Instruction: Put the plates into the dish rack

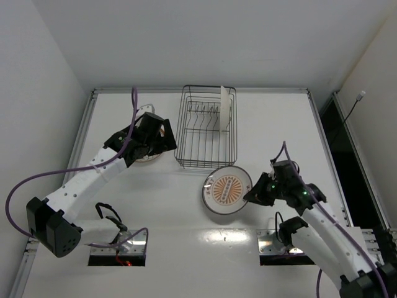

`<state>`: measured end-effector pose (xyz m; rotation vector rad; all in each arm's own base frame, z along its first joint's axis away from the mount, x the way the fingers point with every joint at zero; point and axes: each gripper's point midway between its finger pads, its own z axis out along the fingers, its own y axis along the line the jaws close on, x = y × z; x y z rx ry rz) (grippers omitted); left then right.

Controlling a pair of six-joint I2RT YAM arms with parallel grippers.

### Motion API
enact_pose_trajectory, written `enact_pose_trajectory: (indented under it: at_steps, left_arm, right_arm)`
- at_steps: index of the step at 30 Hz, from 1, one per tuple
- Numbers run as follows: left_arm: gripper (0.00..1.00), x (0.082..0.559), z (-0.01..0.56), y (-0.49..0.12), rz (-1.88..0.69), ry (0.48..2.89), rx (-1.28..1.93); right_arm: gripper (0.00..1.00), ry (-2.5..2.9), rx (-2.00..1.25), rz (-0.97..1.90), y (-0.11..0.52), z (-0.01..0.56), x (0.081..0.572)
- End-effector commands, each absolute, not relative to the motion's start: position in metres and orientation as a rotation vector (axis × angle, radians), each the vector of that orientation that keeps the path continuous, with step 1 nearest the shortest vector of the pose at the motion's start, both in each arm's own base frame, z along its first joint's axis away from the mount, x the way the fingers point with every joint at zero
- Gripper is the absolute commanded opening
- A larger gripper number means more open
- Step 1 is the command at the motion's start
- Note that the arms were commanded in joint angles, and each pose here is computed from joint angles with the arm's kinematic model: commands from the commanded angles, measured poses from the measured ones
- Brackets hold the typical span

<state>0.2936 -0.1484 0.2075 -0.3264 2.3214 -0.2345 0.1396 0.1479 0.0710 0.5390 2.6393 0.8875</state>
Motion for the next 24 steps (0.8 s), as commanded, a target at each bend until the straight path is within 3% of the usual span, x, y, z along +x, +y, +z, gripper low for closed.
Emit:
enact_pose_trajectory:
  at_steps: [1, 8, 12, 20, 24]
  left_arm:
    - [0.99, 0.295, 0.220, -0.151, -0.258, 2.281, -0.324]
    - [0.99, 0.293, 0.212, -0.150, -0.243, 2.304, -0.331]
    - [0.99, 0.294, 0.210, -0.151, -0.240, 2.311, -0.341]
    - [0.97, 0.274, 0.171, -0.166, -0.320, 2.451, -0.367]
    - [0.94, 0.270, 0.168, -0.169, -0.343, 2.475, -0.356]
  right_arm:
    - [0.00, 2.600, 0.446, 0.794, 0.134, 0.125, 0.136]
    - [0.00, 2.444, 0.314, 0.656, 0.114, 0.241, 0.154]
    - [0.00, 2.271, 0.289, 0.563, 0.103, 0.322, 0.189]
    - [0.00, 2.104, 0.341, 0.347, 0.115, 0.384, 0.325]
    - [0.00, 2.043, 0.364, 0.281, 0.127, 0.391, 0.367]
